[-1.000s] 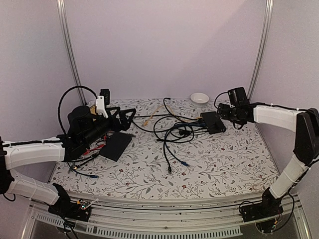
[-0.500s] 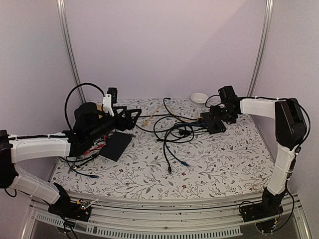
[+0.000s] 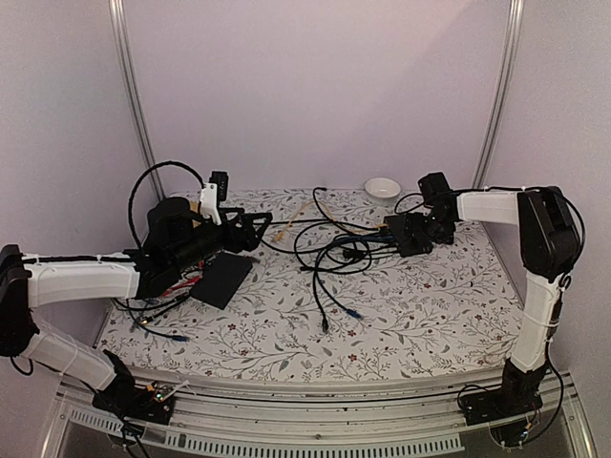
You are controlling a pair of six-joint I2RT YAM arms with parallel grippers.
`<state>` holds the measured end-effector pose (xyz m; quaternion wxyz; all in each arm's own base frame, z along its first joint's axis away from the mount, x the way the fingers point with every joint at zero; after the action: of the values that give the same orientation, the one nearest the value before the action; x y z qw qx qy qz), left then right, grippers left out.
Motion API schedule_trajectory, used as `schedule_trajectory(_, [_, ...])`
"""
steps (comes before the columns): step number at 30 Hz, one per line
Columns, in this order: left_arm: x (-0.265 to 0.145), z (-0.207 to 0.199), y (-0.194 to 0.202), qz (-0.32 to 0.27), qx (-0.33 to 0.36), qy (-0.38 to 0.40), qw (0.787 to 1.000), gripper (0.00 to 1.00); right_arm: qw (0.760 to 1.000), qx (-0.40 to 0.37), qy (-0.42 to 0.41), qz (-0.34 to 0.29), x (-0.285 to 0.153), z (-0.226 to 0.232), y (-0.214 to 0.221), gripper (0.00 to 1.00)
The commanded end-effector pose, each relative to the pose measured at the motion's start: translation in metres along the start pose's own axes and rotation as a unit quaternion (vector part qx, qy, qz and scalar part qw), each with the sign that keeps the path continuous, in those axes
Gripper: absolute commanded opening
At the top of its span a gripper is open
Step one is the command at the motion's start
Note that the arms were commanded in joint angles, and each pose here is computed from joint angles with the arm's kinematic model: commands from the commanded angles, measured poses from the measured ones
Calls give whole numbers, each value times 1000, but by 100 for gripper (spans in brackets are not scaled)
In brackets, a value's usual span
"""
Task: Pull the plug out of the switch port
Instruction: Pick up the connector from the switch port.
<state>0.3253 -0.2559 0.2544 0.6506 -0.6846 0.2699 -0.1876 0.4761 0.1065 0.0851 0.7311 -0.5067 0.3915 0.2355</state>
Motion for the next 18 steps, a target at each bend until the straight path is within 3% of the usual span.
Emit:
schedule_trajectory(1, [3, 3, -9, -13, -8, 0, 1000, 92, 1000, -8, 2, 17, 11, -5, 5, 93])
schedule_trajectory(18, [3, 11, -4, -10, -20, -12, 1000, 92, 998, -30, -21, 44, 25, -2, 17, 64])
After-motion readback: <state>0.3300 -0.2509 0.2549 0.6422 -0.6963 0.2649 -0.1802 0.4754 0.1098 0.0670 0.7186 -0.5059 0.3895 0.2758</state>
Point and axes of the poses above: each gripper's point midway between its finger pads, its own x axis out along the fingers, its own z axis along the line the jaws close on, y = z × x, the point moved 2 cm from there along -x, back along the fingers, and after that the axes turned 13 degrees about x, right-handed, at the moved point
